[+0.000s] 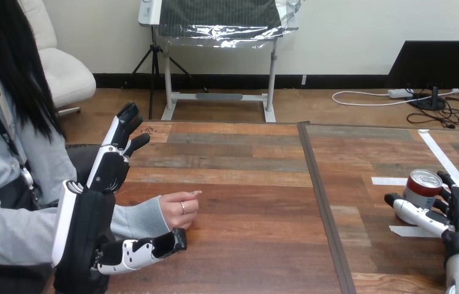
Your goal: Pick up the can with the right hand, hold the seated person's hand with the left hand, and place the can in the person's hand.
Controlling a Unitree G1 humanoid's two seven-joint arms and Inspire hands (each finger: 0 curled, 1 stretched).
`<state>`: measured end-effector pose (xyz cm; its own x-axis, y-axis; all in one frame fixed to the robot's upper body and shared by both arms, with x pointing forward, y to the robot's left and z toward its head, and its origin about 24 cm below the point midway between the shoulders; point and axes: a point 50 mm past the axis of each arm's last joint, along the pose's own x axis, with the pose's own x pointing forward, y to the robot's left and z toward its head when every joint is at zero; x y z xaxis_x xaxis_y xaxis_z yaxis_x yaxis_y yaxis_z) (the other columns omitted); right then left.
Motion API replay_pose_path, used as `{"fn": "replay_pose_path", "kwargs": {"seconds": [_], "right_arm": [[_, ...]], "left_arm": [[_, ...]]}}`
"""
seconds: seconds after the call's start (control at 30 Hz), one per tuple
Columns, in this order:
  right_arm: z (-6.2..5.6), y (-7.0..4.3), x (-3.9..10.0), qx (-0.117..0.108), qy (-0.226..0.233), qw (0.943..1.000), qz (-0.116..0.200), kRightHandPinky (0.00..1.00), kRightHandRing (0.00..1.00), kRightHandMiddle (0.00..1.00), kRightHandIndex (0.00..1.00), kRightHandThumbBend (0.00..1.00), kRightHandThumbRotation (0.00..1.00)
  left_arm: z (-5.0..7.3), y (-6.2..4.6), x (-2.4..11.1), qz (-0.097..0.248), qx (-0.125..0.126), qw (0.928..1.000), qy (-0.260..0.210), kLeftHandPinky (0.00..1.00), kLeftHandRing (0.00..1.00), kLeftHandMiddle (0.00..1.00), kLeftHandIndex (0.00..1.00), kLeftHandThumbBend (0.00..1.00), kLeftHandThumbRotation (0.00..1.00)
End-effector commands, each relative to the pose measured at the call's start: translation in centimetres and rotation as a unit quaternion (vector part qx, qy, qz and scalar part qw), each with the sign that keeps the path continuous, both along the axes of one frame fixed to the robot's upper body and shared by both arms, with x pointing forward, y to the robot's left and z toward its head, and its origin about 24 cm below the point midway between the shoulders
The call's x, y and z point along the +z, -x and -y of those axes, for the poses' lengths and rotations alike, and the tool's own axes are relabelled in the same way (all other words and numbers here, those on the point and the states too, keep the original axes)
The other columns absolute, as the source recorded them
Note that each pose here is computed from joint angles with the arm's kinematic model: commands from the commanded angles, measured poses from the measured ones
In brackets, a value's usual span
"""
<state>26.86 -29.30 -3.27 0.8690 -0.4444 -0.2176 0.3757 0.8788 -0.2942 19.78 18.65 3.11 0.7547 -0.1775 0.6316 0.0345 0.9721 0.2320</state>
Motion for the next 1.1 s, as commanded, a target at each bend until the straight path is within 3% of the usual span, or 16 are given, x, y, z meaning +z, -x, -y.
{"fn": "replay_pose_path", "kwargs": {"seconds": [0.0, 0.5, 0.73, 1.07], "right_arm": [[-1.0, -1.3, 0.8, -0.001, -0.011, 0.9995, 0.029, 0.74, 0.78, 0.82, 0.86, 0.81, 0.02], [-1.0, -1.7, 1.5, -0.023, 0.025, 0.9986, 0.040, 0.43, 0.50, 0.60, 0.64, 0.79, 0.00], [-1.1, -1.9, 1.9, -0.029, 0.017, 0.9975, 0.062, 0.40, 0.45, 0.53, 0.57, 0.77, 0.00], [-1.1, -2.3, 2.5, -0.028, 0.005, 0.9958, 0.087, 0.42, 0.47, 0.53, 0.55, 0.75, 0.00]], "left_arm": [[0.1, -0.6, 1.4, 0.041, -0.009, 0.9991, -0.002, 0.86, 0.95, 0.97, 0.94, 1.00, 0.59], [0.2, -0.5, 1.4, 0.039, -0.008, 0.9992, -0.003, 0.86, 0.94, 0.97, 0.93, 1.00, 0.59], [0.3, -0.6, 1.4, 0.039, -0.010, 0.9992, 0.001, 0.87, 0.95, 0.97, 0.94, 1.00, 0.58], [0.5, -0.7, 1.5, 0.043, -0.009, 0.9990, 0.004, 0.87, 0.94, 0.97, 0.93, 1.00, 0.59]]}}
